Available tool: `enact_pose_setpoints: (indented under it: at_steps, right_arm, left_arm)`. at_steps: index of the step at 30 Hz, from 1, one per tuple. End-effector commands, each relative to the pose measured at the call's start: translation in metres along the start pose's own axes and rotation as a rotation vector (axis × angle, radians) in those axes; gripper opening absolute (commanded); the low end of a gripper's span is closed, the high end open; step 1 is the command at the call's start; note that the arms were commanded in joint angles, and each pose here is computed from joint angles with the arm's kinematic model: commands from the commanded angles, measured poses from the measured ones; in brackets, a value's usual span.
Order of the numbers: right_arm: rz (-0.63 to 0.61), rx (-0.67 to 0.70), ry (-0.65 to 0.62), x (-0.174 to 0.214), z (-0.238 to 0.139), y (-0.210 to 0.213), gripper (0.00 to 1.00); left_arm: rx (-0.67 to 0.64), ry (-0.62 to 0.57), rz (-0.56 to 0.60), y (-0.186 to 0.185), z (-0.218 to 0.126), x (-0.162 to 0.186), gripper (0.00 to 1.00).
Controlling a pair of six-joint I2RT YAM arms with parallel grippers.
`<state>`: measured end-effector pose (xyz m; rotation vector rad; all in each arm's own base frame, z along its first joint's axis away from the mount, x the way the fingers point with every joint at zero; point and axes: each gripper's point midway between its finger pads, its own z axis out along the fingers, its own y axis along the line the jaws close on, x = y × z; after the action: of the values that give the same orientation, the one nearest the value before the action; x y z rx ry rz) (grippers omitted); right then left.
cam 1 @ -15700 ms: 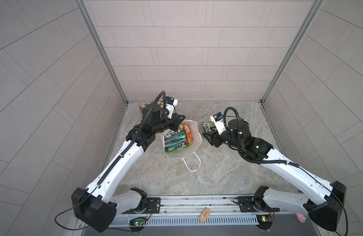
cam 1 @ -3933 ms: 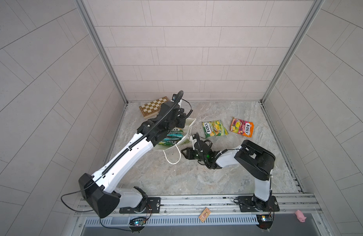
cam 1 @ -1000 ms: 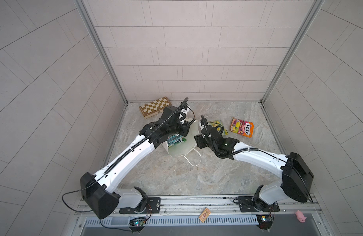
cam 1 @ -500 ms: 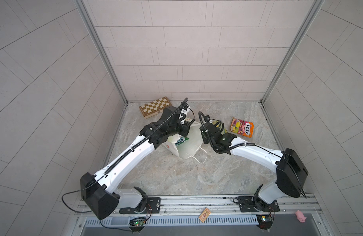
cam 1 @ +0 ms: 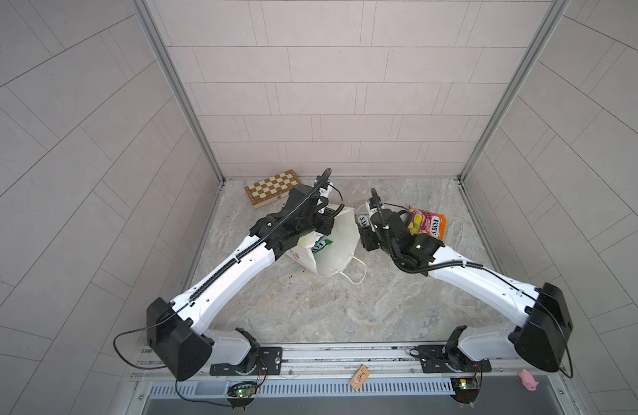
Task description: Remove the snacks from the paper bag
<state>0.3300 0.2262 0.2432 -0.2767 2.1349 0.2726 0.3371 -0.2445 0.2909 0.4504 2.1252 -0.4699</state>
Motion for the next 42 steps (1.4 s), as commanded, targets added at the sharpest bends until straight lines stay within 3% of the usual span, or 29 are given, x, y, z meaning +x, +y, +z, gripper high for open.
enact_pose_setpoints:
  at_steps: [1, 6, 15, 30, 42]
  right_arm:
    - [0.073, -0.167, 0.041, 0.010, -0.016, 0.022, 0.59]
    - [0.209, -0.387, 0.095, 0.026, -0.021, 0.063, 0.54]
    - [0.347, -0.495, 0.199, 0.047, 0.002, 0.113, 0.46]
    - [0.518, -0.463, 0.274, 0.071, 0.060, 0.144, 0.39]
    - [0.687, -0.411, 0.186, 0.047, 0.099, 0.148, 0.38]
  left_arm:
    - [0.003, -0.058, 0.007, -0.002, -0.003, -0.011, 0.00]
    - [0.016, -0.069, 0.009, -0.003, -0.006, -0.013, 0.00]
    - [0.014, -0.069, 0.005, -0.002, -0.010, -0.009, 0.00]
    - [0.022, -0.075, -0.022, 0.000, -0.009, -0.010, 0.00]
    - [0.056, -0.065, -0.003, -0.005, -0.012, -0.005, 0.00]
